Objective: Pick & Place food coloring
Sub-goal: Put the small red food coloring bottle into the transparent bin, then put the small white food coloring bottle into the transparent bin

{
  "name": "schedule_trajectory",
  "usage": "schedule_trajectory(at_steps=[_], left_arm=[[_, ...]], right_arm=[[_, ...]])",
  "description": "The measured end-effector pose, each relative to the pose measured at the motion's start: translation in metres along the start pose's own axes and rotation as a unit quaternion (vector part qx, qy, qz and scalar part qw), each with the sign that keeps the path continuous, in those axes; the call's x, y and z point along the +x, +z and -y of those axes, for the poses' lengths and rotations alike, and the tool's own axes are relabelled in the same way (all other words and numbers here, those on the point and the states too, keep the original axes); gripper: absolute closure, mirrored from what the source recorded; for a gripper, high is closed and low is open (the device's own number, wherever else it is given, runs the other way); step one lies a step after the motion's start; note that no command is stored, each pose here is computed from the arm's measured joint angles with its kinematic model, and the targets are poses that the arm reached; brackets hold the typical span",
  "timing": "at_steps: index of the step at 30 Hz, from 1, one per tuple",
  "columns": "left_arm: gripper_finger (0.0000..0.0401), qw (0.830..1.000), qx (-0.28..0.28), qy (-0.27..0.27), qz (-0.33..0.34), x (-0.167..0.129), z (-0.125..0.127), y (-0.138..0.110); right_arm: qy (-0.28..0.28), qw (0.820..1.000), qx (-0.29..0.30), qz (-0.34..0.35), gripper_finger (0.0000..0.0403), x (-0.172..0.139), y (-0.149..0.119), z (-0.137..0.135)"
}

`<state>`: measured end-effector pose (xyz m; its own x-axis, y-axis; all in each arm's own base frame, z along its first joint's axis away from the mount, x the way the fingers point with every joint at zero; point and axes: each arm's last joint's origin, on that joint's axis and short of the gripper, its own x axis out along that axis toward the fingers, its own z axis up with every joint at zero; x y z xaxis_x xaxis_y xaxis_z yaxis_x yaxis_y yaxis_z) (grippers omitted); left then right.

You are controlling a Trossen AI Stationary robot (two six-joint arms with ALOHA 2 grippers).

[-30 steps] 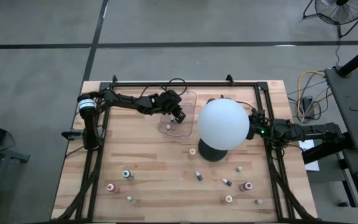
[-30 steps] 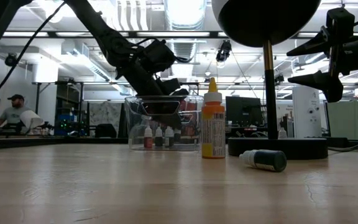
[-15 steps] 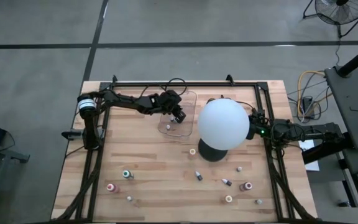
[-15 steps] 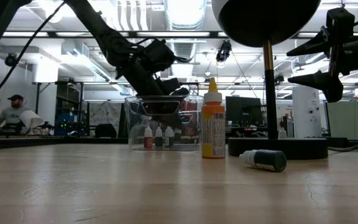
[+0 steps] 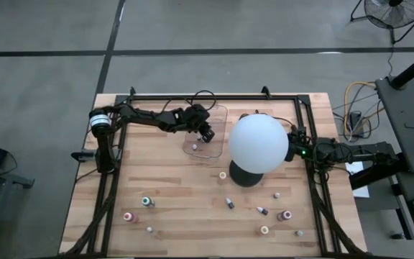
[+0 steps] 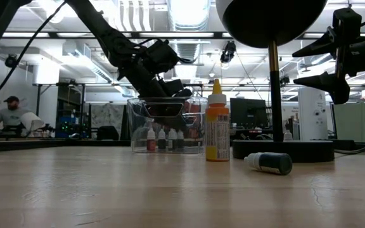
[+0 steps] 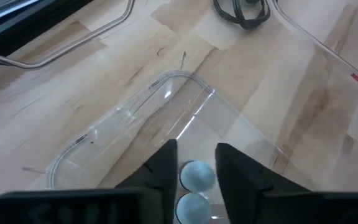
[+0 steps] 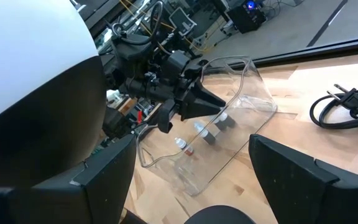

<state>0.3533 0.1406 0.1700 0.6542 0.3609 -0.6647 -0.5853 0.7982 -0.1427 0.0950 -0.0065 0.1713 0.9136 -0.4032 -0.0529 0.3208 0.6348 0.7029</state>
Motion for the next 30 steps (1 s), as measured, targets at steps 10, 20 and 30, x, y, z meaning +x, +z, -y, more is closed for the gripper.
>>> schedule_trajectory(at_steps=[10, 20, 30], left_arm=[[0.0253, 1.0, 0.009, -0.021, 0.015, -0.013, 0.003, 0.012], [0.0252, 0.997, 0.004, -0.04, 0.073, -0.074, 0.014, 0.041], [0.0222, 0.998, 0.006, -0.062, 0.029, -0.164, 0.062, 0.016]], right_arm=[[0.0, 1.0, 0.0, 0.0, 0.0101, 0.0, 0.0, 0.0], [0.0, 1.0, 0.0, 0.0, 0.0101, 0.0, 0.0, 0.0], [0.0, 1.0, 0.0, -0.001, 0.0101, 0.0, 0.0, 0.0]])
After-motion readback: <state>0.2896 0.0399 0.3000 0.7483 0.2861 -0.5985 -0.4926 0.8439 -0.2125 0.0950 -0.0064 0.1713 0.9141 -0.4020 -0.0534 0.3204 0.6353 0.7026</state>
